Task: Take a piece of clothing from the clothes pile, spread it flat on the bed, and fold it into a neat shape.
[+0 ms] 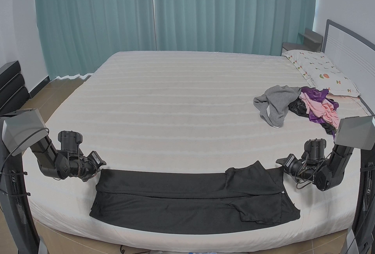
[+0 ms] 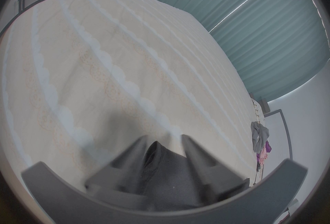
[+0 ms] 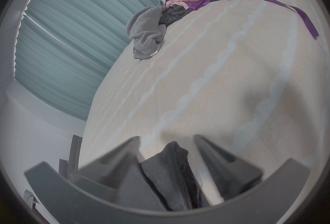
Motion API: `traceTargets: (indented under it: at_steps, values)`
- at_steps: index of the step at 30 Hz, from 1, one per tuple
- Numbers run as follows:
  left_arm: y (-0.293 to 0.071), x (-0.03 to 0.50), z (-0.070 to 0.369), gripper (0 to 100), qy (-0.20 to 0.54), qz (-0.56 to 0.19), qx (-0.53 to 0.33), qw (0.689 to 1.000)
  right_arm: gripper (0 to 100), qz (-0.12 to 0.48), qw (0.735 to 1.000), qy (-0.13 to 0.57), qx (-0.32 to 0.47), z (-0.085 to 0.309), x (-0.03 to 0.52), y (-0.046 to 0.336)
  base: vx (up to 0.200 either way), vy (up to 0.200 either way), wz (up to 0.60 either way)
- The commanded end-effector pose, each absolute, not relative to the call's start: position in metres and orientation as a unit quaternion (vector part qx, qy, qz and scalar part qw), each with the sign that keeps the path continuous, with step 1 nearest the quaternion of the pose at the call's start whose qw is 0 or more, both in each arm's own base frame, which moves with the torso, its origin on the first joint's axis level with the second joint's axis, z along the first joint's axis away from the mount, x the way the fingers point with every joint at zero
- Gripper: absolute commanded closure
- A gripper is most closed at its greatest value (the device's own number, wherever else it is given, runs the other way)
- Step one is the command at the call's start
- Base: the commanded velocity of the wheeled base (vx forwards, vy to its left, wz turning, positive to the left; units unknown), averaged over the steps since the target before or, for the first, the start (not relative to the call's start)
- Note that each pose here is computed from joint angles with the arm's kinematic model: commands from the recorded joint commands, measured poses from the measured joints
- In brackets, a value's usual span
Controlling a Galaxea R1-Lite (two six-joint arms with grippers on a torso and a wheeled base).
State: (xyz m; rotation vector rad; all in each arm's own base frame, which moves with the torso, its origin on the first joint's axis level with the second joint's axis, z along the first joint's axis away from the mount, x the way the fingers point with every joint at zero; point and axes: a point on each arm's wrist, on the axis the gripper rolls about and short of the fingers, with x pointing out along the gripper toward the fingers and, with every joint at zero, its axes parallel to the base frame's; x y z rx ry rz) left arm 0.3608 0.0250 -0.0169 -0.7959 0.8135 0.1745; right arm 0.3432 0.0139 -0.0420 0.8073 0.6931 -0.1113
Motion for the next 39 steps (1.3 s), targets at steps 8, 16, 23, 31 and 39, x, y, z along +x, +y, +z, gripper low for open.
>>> traceTargets:
  at_steps: [8, 16, 23, 31, 39]
  values:
    - [0.034, 0.352, 0.002, 0, 0.374, 0.064, -0.393, 0.838, 0, -0.054, 0.86, 0.322, 0.392, -0.008, 0.308, 0.005, 0.0, 0.0, 0.0]
    - [0.032, 0.346, 0.003, 0, 0.381, 0.051, -0.394, 0.835, 0, -0.076, 0.824, 0.341, 0.446, -0.001, 0.276, 0.0, -0.075, 0.0, 0.0]
    - [0.031, 0.344, -0.002, 0, 0.397, 0.009, -0.358, 0.845, 0, -0.068, 0.826, 0.328, 0.453, -0.004, 0.275, -0.005, -0.086, 0.0, 0.0]
    - [0.028, 0.339, -0.012, 0, 0.429, -0.03, -0.288, 0.855, 0, -0.057, 0.824, 0.338, 0.45, -0.006, 0.275, 0.001, 0.0, 0.0, 0.0]
    - [0.02, 0.342, -0.018, 0, 0.438, -0.058, -0.271, 0.855, 0, -0.058, 0.823, 0.342, 0.45, -0.008, 0.275, 0.001, 0.0, 0.0, 0.0]
